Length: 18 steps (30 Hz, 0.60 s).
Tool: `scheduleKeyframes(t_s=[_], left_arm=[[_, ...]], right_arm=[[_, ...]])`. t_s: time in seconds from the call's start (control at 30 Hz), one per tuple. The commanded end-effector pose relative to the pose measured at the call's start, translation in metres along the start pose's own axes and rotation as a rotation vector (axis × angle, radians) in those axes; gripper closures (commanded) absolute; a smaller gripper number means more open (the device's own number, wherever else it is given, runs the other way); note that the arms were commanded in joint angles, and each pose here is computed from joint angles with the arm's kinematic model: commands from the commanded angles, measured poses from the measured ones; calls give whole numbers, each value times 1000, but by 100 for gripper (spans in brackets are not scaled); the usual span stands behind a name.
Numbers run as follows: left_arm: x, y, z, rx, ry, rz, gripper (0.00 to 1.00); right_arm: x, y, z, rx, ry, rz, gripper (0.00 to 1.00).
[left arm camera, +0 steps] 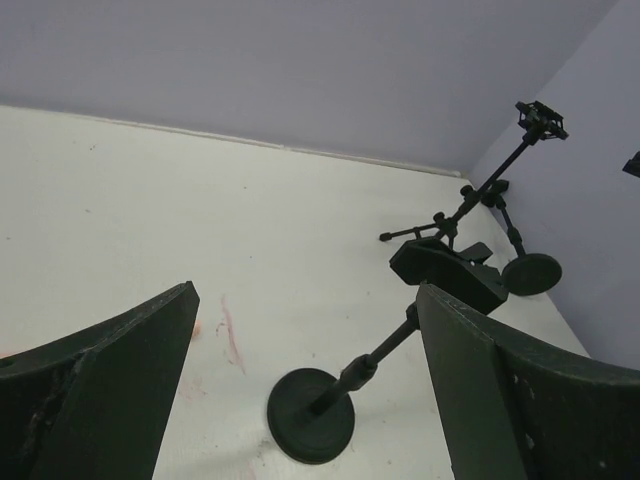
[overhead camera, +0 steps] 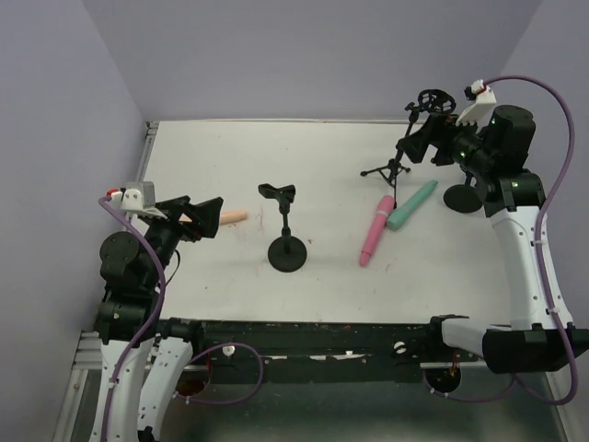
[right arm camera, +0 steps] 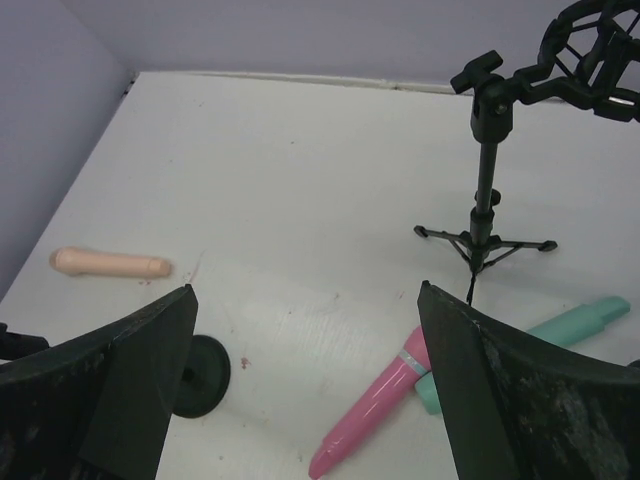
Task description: Attach the microphones to the stand
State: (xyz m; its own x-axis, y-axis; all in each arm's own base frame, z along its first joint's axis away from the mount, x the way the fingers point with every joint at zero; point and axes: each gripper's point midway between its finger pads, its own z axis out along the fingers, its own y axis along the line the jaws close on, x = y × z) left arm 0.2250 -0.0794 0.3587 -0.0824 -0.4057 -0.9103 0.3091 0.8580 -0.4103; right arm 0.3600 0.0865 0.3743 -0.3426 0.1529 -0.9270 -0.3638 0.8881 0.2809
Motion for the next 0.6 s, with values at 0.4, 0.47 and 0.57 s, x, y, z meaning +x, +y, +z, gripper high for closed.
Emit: scheduleKeyframes(t_s=[0.4,0.47,0.57], left_arm=[[73,-70,-19,626,102,77,2],[85,-77,-23,711,95,29,2],[104,-68,-16,694,90,-19,3]], right_arm=[[121,89,-47,-879,163,-386,0],[137,89,-48,-910,167,-373,0],[161,84,-43,-947,166,-363,0]])
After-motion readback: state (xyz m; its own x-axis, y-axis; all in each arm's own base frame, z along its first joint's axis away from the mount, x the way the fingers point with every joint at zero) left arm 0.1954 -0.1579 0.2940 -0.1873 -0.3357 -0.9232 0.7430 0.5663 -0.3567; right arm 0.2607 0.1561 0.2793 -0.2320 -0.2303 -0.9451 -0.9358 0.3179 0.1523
